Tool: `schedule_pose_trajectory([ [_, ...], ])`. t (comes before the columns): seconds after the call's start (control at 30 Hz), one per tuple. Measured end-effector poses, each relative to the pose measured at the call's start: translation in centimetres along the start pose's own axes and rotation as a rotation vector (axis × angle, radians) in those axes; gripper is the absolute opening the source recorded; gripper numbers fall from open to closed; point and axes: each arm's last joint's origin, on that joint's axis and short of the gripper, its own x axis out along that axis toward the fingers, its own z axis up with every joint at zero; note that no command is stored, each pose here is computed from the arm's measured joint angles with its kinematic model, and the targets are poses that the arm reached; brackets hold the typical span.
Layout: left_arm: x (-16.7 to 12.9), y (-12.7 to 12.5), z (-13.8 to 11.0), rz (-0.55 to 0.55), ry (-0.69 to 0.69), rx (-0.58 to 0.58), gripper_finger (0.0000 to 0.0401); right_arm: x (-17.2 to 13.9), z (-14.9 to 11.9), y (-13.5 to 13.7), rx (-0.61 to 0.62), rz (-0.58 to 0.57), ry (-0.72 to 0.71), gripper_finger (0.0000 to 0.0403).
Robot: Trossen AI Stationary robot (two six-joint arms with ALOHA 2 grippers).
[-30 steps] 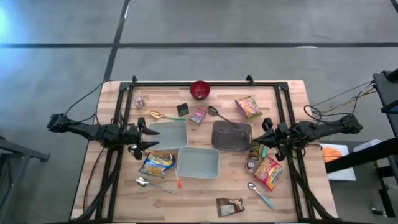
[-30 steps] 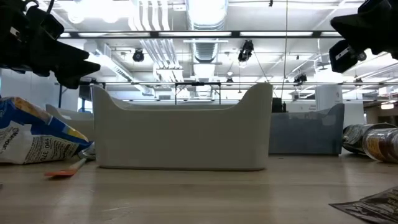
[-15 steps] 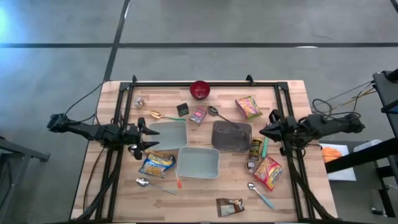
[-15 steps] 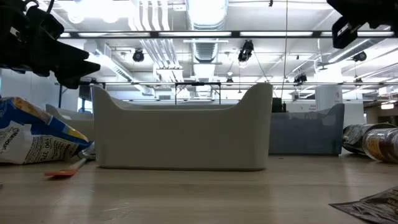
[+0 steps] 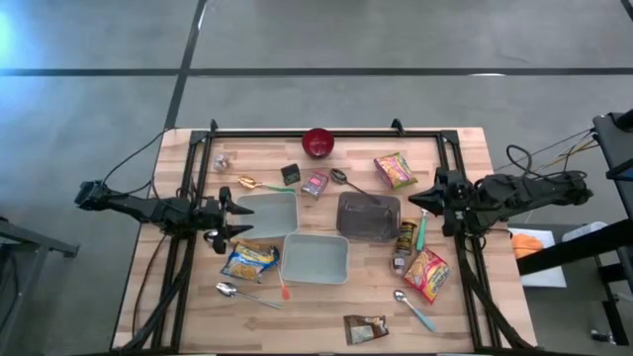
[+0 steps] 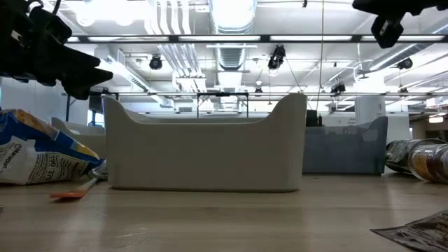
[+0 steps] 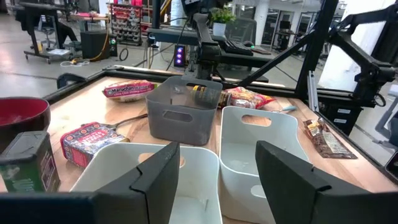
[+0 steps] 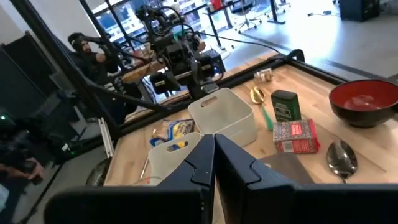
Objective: Pick & Place Food Item
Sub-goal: Put the black seasoning can into the top gray bin
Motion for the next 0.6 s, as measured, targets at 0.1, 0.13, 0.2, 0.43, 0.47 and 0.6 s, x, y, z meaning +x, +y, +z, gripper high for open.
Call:
schedule_pose_trajectory([
  [0.1,-0.1,0.3,1.1,0.077,-0.043,-0.023,0.0213,0.3,0.1,0.1,-0.003,-0.007,0.009,0.0008],
  [0.13,-0.2,0.4,1.6,0.095,-0.041,-0.032,0.0213,0.3,0.1,0.1,-0.005,-0.012,0.014,0.0008],
  [0.2,-0.4,0.6,3.0,0.123,-0.053,-0.043,0.0213,0.5,0.0,0.1,-0.006,-0.015,0.016,0.0008],
  [0.43,-0.3,1.8,6.4,0.271,-0.035,-0.193,0.0213,0.8,-0.3,0.1,0.032,-0.022,0.028,0.0008],
  [0.47,-0.2,2.0,6.9,0.288,-0.019,-0.2,0.0213,0.7,-0.3,0.1,0.032,-0.021,0.025,0.0008],
  [0.6,0.7,2.9,8.8,0.334,0.056,-0.21,0.0213,0.6,0.0,0.1,0.02,-0.037,-0.012,0.0008],
])
